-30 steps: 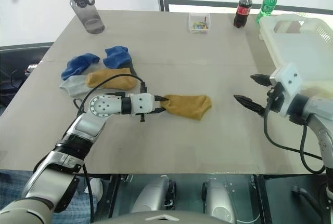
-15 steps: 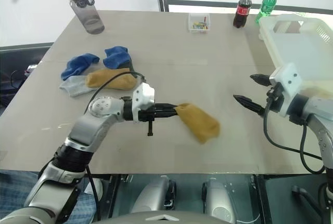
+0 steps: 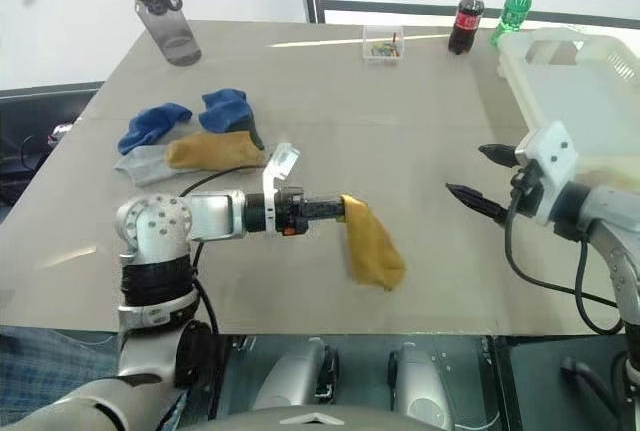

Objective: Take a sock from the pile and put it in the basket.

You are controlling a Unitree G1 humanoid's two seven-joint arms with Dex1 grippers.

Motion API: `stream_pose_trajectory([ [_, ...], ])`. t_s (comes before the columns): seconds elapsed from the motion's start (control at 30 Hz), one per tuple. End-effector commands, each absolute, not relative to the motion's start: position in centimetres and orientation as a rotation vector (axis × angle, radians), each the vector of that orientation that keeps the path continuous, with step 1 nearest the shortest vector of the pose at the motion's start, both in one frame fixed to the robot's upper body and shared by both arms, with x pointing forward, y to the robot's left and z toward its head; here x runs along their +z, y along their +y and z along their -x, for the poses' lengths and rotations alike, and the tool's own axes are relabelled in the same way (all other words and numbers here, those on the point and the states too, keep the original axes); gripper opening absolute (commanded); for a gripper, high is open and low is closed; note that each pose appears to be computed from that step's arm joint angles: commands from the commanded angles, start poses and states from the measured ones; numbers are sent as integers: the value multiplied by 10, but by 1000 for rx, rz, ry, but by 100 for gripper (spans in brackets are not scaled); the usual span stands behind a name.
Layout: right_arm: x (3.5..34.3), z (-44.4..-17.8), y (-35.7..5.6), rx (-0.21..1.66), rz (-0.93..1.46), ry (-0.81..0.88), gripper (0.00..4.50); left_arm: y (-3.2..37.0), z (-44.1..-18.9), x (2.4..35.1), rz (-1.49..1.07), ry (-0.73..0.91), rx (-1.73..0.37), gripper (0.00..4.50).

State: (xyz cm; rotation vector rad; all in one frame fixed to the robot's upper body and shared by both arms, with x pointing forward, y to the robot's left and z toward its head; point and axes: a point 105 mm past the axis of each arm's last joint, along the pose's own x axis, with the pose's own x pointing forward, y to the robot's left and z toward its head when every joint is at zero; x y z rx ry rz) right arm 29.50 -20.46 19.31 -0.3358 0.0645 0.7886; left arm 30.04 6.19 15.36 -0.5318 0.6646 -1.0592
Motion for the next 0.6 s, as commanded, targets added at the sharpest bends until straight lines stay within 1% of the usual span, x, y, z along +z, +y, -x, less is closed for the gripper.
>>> stream_pose_trajectory([
  [0.03, 205, -293, -203, 792, 367, 17, 450, 64, -314, 151, 636, 684, -972, 10],
  [0.23, 205, -293, -203, 786, 365, 15, 450, 70, -334, 128, 739, 805, -752, 10],
  [0.3, 204, -292, -203, 785, 364, 15, 450, 74, -337, 120, 734, 853, -695, 10],
  [0.4, 203, -290, -201, 791, 357, 15, 450, 75, -336, 117, 726, 899, -682, 10],
  [0.5, 202, -284, -193, 834, 347, 26, 450, 77, -336, 117, 713, 911, -666, 10],
  [0.6, 202, -282, -191, 839, 342, 24, 450, 74, -335, 120, 724, 914, -678, 10],
])
